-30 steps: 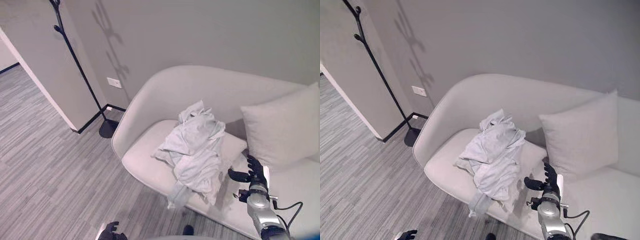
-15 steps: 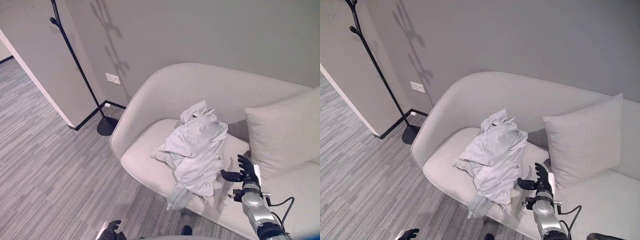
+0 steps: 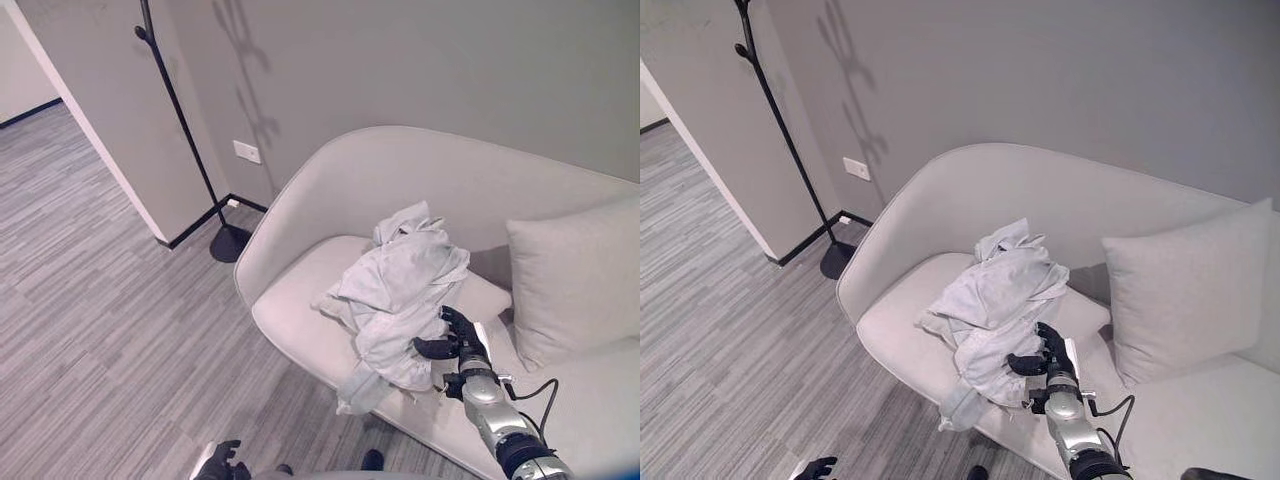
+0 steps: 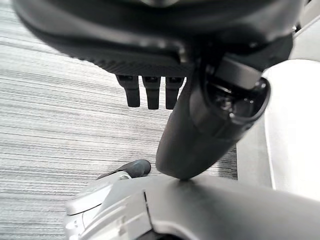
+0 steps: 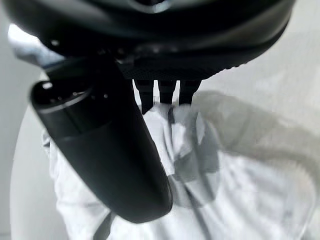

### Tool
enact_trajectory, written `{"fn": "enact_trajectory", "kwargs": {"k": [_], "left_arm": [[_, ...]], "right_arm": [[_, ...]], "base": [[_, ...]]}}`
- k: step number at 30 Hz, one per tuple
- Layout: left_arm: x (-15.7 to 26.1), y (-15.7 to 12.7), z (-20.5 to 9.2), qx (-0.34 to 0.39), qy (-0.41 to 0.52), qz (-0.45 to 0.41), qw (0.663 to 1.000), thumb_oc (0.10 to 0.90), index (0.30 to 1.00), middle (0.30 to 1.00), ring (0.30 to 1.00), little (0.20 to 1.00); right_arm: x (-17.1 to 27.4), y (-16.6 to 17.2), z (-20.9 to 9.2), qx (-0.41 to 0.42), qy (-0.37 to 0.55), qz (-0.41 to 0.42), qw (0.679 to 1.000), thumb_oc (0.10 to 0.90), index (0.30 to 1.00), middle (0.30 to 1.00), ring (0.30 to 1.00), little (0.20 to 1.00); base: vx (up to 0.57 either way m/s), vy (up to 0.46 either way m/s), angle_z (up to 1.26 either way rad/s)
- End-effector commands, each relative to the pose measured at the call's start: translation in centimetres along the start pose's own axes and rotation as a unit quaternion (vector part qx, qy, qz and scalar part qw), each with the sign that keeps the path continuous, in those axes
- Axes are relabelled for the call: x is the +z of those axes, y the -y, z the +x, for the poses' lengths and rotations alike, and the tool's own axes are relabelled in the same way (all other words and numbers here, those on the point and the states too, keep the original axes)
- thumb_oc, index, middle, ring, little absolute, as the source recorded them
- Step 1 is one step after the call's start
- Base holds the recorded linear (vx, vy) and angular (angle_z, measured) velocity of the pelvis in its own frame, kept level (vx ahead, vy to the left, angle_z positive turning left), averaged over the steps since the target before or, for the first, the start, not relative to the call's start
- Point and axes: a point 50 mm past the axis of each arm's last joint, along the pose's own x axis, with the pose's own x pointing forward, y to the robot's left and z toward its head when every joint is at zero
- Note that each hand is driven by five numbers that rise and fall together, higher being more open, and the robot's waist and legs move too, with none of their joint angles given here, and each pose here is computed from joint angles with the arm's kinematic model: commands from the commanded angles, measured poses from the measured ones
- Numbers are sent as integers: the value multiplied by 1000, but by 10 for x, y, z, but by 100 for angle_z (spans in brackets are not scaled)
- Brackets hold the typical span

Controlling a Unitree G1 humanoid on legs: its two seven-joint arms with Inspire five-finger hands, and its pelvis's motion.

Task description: Hang the clothes on the sofa on the clothes rack.

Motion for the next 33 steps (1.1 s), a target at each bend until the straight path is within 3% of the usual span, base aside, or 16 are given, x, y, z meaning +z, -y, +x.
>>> {"fn": "enact_trajectory", "kwargs": {"k": [1,10,11,17,25,28,33], "left_arm": [[3,14,-1,-32,6,39,999,800,900,900,900,900],[22,11,2,-32,45,71,996,800,900,900,900,900],[33,8,4,-30,67,84,994,800,900,900,900,900],[54,-1,6,-18,113,131,985,800,900,900,900,900],[35,-4,7,12,63,103,993,800,900,900,900,900],[29,-4,6,15,56,88,994,800,900,900,900,900],[43,-14,5,40,88,4,995,800,900,900,900,900]], "right_arm": [[64,-20,12,39,114,27,992,800,900,900,900,900],[41,-44,30,71,-1,-76,995,800,900,900,900,900],[39,-46,33,69,-31,-90,993,400,300,300,300,300],[26,-25,37,13,-106,-68,992,400,300,300,300,300],[-26,0,19,-18,-146,-28,989,400,300,300,300,300],[-15,25,22,-46,-88,-27,995,400,300,300,300,300],[41,107,9,-172,90,-97,976,400,300,300,300,300]], "base": [[-1,4,5],[-34,-5,7],[-113,-13,25],[-43,9,29],[30,5,6],[2,13,-7],[-14,26,-33]]}}
